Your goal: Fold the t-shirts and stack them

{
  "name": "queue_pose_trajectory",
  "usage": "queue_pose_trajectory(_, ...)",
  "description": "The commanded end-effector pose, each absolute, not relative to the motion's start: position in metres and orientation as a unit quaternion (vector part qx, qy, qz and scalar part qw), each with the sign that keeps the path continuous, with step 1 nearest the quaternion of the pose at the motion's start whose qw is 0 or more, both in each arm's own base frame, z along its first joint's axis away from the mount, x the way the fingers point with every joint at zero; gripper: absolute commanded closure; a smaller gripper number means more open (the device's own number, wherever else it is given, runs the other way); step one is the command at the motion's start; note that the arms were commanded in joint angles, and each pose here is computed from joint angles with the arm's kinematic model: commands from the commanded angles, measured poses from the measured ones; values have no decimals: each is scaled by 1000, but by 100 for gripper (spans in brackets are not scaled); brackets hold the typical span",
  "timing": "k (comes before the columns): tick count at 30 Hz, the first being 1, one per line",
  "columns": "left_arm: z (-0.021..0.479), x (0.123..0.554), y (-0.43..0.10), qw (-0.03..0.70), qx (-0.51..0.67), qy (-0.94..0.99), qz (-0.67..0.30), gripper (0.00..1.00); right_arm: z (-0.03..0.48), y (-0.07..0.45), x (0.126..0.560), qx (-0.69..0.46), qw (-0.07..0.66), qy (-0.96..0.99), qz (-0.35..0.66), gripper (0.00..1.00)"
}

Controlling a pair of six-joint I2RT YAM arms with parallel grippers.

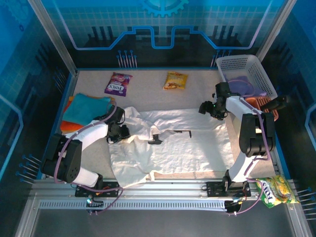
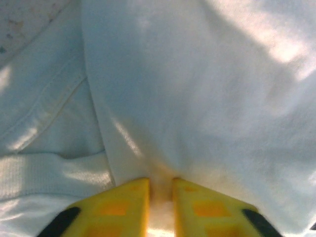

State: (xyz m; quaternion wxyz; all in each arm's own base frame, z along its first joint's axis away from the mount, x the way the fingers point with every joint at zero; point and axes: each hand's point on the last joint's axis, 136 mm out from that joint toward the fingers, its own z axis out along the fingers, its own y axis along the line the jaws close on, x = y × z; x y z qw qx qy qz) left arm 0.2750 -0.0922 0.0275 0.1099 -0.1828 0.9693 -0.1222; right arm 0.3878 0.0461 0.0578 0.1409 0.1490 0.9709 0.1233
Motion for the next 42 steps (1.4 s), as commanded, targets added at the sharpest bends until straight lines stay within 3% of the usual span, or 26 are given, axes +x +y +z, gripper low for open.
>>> queue_pose_trajectory(1,33,272,-88,113,-186,969,-118,90,53,45,388,147,131,972,124,23)
queue_pose_trajectory(8,47,259,-84,121,-190,967,-121,98,51,46,388,148,130,972,126,24)
queue_pose_trajectory(9,47,257,-83,119,-191,967,-118,96,51,46,389,148,130,972,127,24)
queue_pose_trajectory(11,47,252,-81,112,-194,968,-114,77,51,47,389,147,130,972,129,24)
queue_pose_trajectory(13,44,249,-85,105,-196,967,-124,69,50,47,388,148,129,972,128,24)
queue_pose_trajectory(27,30,256,-84,117,-208,963,-123,58,52,48,388,146,130,972,130,24)
queue_pose_trajectory(33,40,270,-86,151,-219,954,-138,67,53,48,387,144,129,973,130,24)
queue_pose_trajectory(42,49,266,-84,161,-226,950,-144,97,51,49,388,144,128,973,131,25)
